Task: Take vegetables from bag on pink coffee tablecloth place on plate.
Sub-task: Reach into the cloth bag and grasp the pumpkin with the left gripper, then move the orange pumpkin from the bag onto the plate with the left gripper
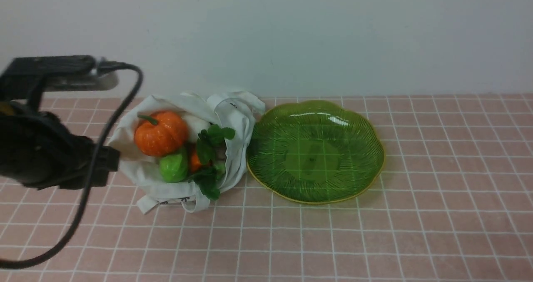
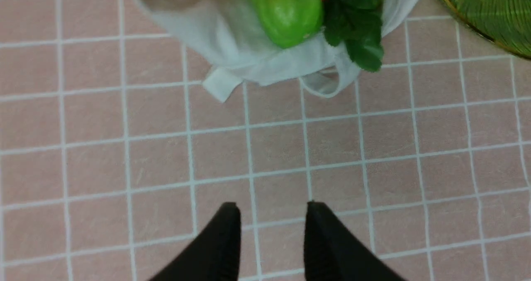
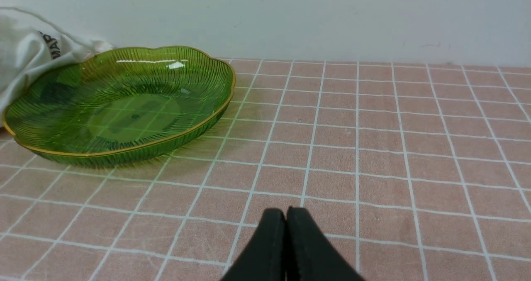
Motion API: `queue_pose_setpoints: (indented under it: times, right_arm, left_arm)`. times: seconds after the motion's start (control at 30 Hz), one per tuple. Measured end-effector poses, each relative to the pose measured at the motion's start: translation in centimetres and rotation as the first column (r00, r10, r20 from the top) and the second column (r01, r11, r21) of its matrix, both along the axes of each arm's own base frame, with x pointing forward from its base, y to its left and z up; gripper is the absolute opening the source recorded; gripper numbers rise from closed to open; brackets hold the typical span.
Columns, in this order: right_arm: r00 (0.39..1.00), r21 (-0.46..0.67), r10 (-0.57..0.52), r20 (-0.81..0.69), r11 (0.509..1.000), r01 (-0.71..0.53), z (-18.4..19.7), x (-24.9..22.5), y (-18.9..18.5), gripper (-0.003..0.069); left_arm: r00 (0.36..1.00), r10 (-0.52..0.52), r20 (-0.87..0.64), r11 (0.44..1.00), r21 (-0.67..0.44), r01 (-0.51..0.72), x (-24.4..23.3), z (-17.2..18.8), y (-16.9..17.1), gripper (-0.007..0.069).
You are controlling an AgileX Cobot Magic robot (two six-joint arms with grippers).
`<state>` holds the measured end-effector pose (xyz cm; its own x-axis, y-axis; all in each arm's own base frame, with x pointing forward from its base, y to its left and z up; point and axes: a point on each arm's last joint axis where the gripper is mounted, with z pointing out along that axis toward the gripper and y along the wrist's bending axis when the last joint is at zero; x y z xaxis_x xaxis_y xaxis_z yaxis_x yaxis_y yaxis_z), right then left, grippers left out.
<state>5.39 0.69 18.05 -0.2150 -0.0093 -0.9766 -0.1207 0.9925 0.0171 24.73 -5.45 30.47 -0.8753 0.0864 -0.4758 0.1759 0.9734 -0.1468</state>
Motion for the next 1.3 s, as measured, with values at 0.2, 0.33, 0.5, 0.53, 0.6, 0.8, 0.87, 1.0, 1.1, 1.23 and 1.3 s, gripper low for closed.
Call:
queue_pose_setpoints:
  times: [0.2,0.33,0.5,0.53,0.6,0.8,0.87,1.0,1.1,1.23,1.3]
  right_arm:
    - [1.000,0.000,0.000,0.000,1.000,0.000,0.0,0.0,0.0,-0.0015]
    - [1.000,0.000,0.000,0.000,1.000,0.000,0.0,0.0,0.0,-0.0015]
    - [1.000,0.000,0.000,0.000,1.000,0.000,0.0,0.0,0.0,-0.0015]
    - [1.000,0.000,0.000,0.000,1.000,0.000,0.0,0.0,0.0,-0.0015]
    - [1.000,0.000,0.000,0.000,1.000,0.000,0.0,0.0,0.0,-0.0015]
    - [1.000,0.000,0.000,0.000,1.000,0.000,0.0,0.0,0.0,-0.0015]
    - [1.000,0.000,0.000,0.000,1.000,0.000,0.0,0.0,0.0,-0.0015]
    - [1.000,0.000,0.000,0.000,1.000,0.000,0.0,0.0,0.0,-0.0015]
    - [1.000,0.000,0.000,0.000,1.000,0.000,0.0,0.0,0.0,-0.0015]
    - [1.000,0.000,0.000,0.000,1.000,0.000,0.0,0.0,0.0,-0.0015]
    - [1.000,0.000,0.000,0.000,1.000,0.000,0.0,0.0,0.0,-0.0015]
  left_arm:
    - [0.992,-0.076,0.105,0.994,0.087,0.067,5.1,-2.1,-2.1,0.0505]
    - [0.985,-0.089,0.150,0.989,0.134,0.069,7.3,-3.6,-2.2,0.0624]
    - [0.975,-0.111,0.192,0.982,0.170,0.078,10.0,-7.0,-2.6,0.0683]
    - [0.973,-0.114,0.199,0.982,0.173,0.080,10.3,-7.4,-2.7,0.0682]
    - [0.972,-0.119,0.204,0.981,0.177,0.083,10.7,-8.0,-2.8,0.0680]
    - [0.974,-0.122,0.193,0.979,0.182,0.086,11.5,-9.6,-2.9,0.0516]
    - [0.973,-0.118,0.197,0.980,0.179,0.082,11.5,-9.5,-2.9,0.0465]
    - [0.974,-0.103,0.200,0.983,0.170,0.069,11.5,-9.3,-2.9,0.0429]
    - [0.979,-0.096,0.178,0.983,0.171,0.065,10.7,-7.7,-2.7,0.0429]
    - [0.979,-0.083,0.187,0.986,0.161,0.053,9.4,-4.1,-2.4,0.0429]
    - [0.980,-0.074,0.184,0.988,0.148,0.047,8.9,-2.9,-2.3,0.0429]
